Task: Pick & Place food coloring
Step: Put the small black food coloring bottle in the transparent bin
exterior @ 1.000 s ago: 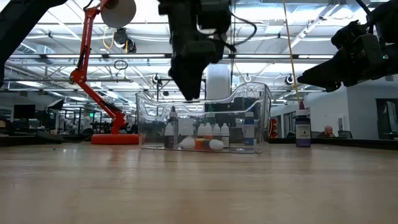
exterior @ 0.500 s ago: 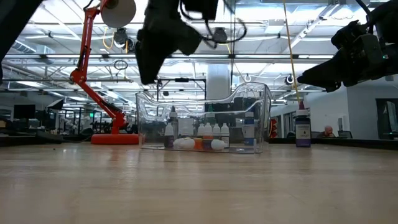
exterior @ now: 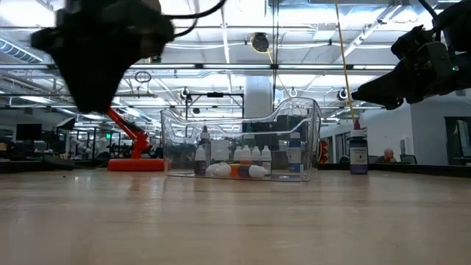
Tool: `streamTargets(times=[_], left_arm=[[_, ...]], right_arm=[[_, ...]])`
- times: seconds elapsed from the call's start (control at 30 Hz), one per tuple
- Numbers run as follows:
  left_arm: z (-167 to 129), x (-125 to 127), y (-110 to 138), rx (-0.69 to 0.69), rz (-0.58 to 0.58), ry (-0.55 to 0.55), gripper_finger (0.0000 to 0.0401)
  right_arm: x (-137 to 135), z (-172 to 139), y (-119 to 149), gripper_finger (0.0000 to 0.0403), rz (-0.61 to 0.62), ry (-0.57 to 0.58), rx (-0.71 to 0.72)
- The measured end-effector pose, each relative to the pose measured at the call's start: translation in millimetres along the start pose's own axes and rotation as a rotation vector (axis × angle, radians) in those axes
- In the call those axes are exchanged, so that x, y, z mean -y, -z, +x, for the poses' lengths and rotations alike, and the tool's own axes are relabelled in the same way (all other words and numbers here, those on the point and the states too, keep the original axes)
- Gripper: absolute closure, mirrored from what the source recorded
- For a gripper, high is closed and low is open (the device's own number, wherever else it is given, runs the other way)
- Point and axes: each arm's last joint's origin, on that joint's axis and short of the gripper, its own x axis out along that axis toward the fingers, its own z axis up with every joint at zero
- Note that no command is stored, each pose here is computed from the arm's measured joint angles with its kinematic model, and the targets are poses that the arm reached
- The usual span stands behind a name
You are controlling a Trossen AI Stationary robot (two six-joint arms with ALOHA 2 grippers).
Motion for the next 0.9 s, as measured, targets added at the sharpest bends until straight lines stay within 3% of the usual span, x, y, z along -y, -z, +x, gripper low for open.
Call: streamTargets(times=[0.17,0.27,0.9], left_arm=[[17,-4,19,-0.063,-0.105,0.059,0.0269],[22,-8,27,-0.116,-0.147,0.011,0.0265],[19,-15,52,-0.137,-0.239,-0.066,0.0181]], right_arm=[[0,0,0,0.0259,0.0,0.0,0.001],[0,0,0,0.0259,0.0,0.0,0.001],[0,0,0,0.0259,0.0,0.0,0.001]])
